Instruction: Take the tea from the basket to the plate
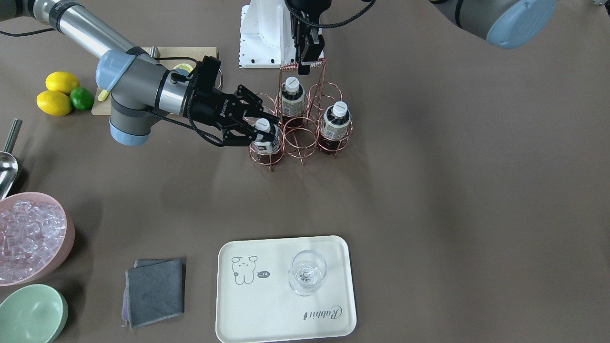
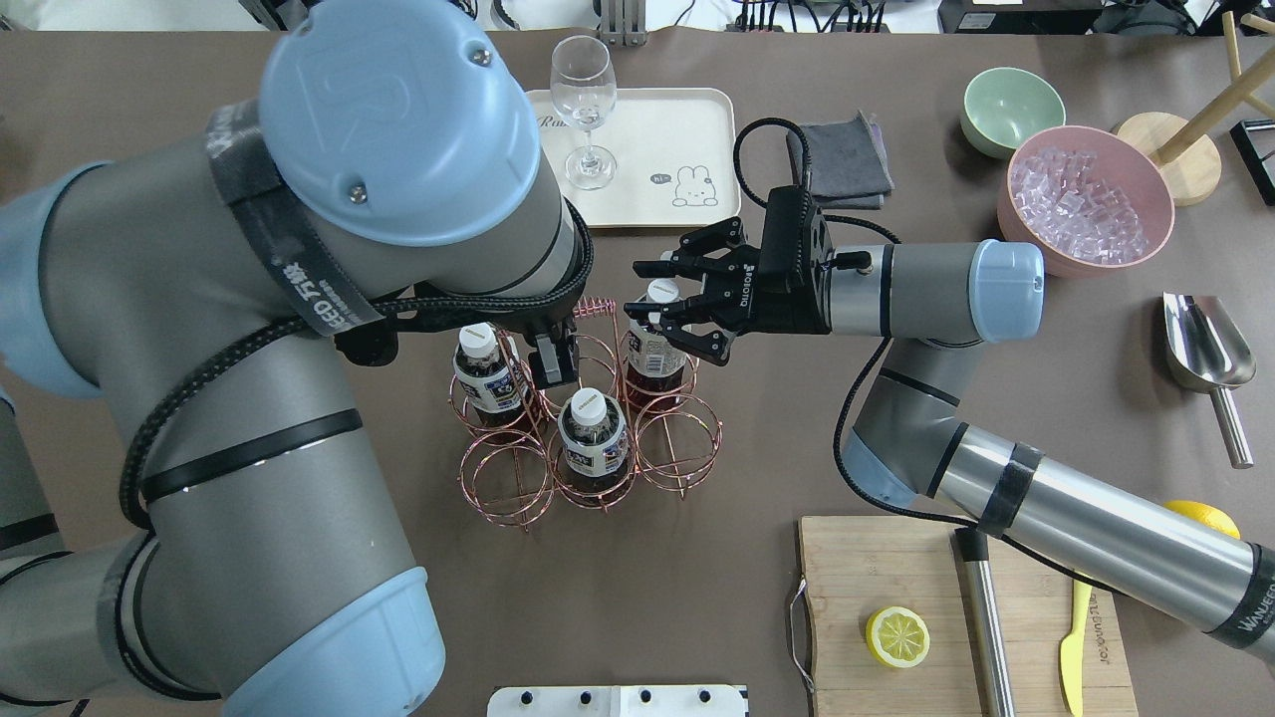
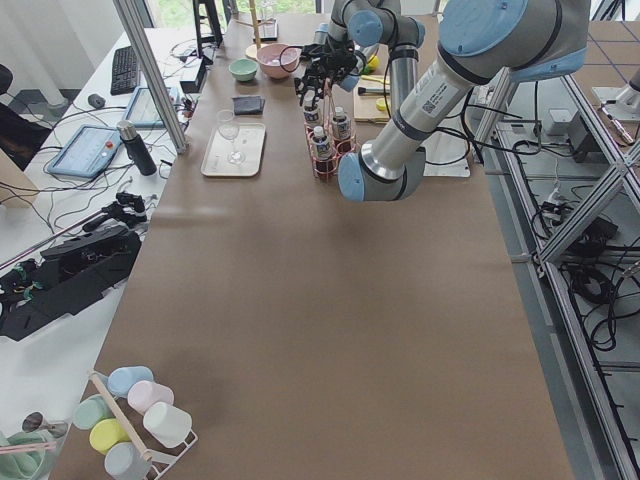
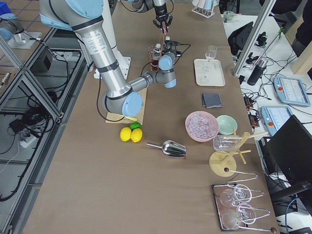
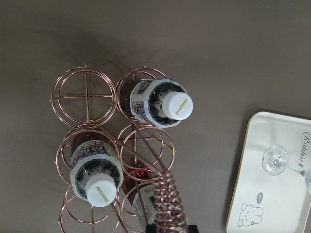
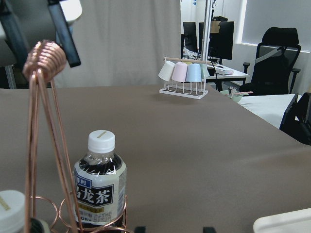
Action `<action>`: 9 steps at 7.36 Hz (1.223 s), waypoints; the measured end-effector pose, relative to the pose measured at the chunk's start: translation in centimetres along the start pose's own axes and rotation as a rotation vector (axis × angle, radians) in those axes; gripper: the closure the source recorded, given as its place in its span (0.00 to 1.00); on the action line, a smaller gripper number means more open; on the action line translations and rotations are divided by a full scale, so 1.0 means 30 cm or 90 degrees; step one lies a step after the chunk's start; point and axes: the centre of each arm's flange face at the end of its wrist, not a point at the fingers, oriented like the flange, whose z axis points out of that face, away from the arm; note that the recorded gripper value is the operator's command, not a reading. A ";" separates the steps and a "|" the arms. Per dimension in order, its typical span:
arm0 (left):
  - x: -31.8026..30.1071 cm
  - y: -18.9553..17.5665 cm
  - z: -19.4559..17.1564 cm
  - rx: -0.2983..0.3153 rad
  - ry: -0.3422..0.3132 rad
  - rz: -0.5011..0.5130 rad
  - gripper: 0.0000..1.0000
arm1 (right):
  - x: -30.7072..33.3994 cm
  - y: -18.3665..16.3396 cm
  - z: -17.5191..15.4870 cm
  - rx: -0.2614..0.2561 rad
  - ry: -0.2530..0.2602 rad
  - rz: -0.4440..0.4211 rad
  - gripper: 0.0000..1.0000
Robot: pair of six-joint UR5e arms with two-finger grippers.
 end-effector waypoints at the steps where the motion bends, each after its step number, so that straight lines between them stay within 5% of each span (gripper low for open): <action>1: 0.000 0.000 0.003 0.002 -0.001 0.000 1.00 | 0.001 0.005 -0.003 -0.001 0.001 0.000 0.69; 3: 0.001 0.000 0.005 0.004 -0.001 -0.001 1.00 | 0.004 0.013 -0.009 -0.003 0.002 0.002 1.00; 9: 0.002 -0.005 0.003 0.013 -0.003 -0.004 1.00 | -0.016 -0.119 -0.030 0.038 -0.008 0.075 1.00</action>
